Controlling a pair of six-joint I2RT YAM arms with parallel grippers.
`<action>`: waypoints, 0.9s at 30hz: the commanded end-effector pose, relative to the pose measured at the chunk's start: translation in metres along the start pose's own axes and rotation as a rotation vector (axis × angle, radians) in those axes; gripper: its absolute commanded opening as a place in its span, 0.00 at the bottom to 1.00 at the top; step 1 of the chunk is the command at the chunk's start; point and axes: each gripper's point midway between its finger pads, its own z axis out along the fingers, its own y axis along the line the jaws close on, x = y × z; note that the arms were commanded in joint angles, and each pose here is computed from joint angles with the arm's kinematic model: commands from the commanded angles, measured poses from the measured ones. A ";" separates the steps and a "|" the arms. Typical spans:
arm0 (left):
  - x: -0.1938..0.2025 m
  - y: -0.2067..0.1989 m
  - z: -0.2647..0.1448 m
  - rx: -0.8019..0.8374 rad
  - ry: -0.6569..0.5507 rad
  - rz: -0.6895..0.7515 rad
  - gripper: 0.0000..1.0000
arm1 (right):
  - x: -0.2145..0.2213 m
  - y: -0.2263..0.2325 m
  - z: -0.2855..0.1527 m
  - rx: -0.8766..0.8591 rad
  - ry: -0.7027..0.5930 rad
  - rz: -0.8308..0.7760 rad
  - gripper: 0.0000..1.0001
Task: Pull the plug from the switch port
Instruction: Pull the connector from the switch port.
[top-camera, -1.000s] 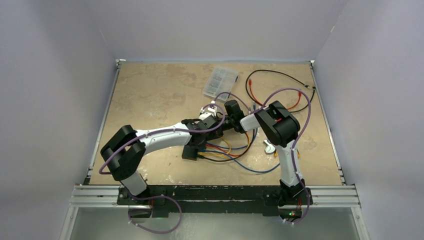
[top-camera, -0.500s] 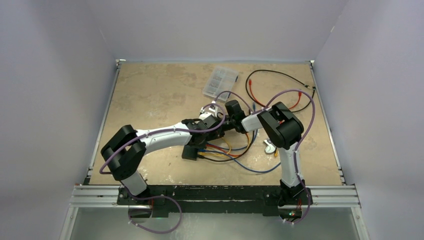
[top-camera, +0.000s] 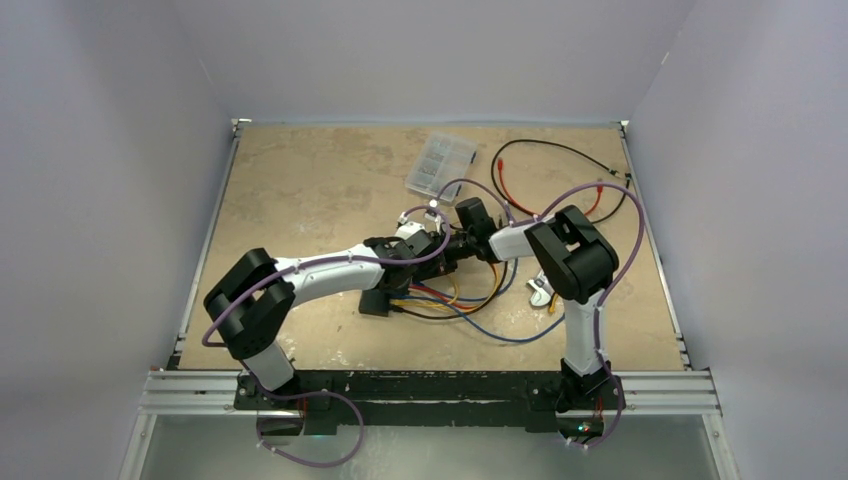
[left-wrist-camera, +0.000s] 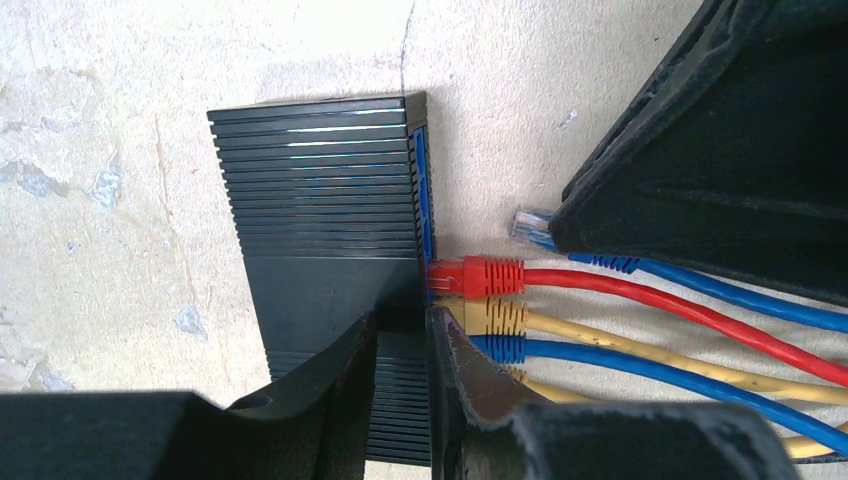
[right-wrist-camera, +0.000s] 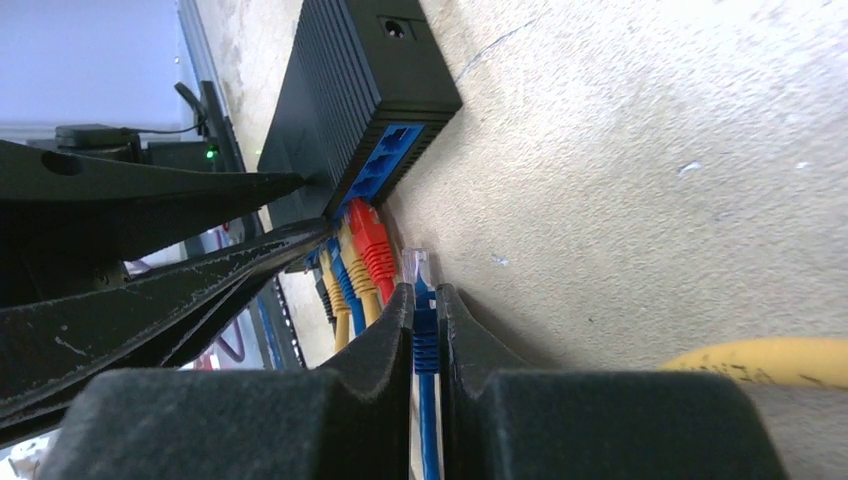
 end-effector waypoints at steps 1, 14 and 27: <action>0.016 0.003 0.005 0.031 0.056 0.018 0.25 | -0.014 -0.030 -0.007 0.180 -0.042 -0.013 0.00; -0.016 -0.022 -0.018 0.350 -0.027 -0.128 0.36 | -0.062 -0.028 -0.026 0.340 -0.170 -0.071 0.02; -0.045 0.034 -0.021 0.545 -0.079 -0.321 0.44 | -0.046 -0.029 -0.049 0.444 -0.129 -0.092 0.36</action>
